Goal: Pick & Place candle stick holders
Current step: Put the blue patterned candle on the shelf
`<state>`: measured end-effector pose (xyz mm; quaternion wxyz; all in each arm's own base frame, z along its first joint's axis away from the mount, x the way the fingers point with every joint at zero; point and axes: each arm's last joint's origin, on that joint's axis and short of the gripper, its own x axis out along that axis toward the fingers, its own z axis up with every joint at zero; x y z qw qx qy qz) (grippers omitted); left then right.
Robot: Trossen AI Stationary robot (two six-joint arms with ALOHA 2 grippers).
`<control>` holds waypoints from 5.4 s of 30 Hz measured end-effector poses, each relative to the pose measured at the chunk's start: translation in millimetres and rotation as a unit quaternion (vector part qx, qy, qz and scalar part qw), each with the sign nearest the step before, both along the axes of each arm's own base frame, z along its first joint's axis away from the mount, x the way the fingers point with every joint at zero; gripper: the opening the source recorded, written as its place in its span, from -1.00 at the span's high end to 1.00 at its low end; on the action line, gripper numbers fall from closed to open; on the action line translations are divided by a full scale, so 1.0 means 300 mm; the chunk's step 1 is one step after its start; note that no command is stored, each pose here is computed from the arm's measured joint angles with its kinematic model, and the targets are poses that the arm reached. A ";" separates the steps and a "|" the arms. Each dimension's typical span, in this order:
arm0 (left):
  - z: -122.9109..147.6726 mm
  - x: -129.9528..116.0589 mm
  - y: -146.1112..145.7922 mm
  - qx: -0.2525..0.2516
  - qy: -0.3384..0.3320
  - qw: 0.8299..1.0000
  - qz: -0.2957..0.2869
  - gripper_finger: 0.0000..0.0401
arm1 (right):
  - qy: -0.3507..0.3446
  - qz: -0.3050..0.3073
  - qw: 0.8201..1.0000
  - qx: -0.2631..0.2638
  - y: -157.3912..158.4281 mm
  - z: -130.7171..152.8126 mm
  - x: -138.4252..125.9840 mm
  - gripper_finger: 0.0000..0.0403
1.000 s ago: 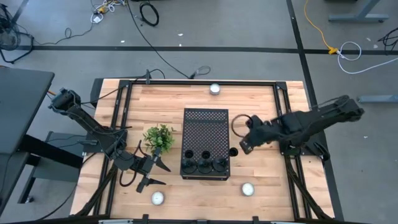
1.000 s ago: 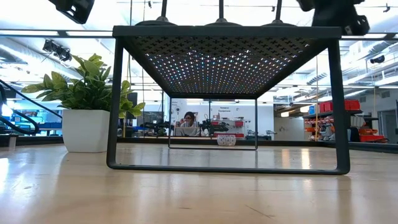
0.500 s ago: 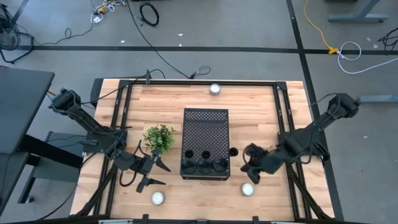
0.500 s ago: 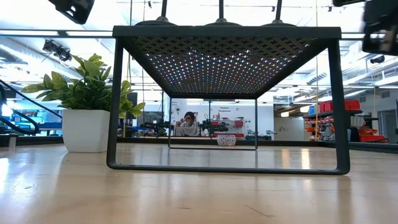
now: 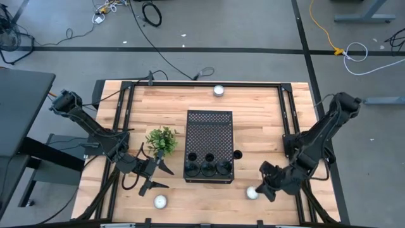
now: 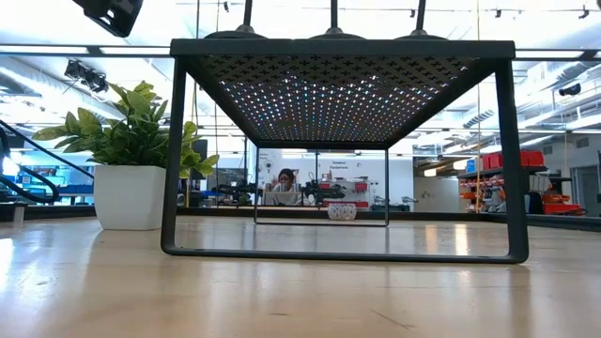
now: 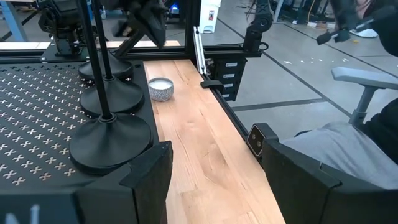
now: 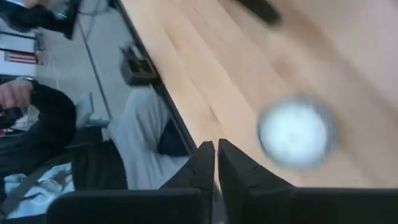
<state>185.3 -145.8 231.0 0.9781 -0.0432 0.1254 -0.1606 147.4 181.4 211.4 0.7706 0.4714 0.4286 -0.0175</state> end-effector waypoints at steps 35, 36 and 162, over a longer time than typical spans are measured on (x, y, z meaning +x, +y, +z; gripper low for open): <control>0.000 0.000 0.001 -0.003 0.000 1.000 0.004 -0.24 | 0.075 -0.026 0.996 -0.036 -0.025 -0.187 -0.055 0.90; 0.000 0.000 0.000 -0.002 0.000 1.000 0.004 -0.23 | 0.076 -0.032 0.996 -0.032 -0.025 -0.187 -0.055 0.90; 0.000 0.000 0.000 -0.003 0.001 1.000 0.000 -0.23 | -0.307 0.304 0.814 -0.389 -0.090 -0.356 -0.227 -0.42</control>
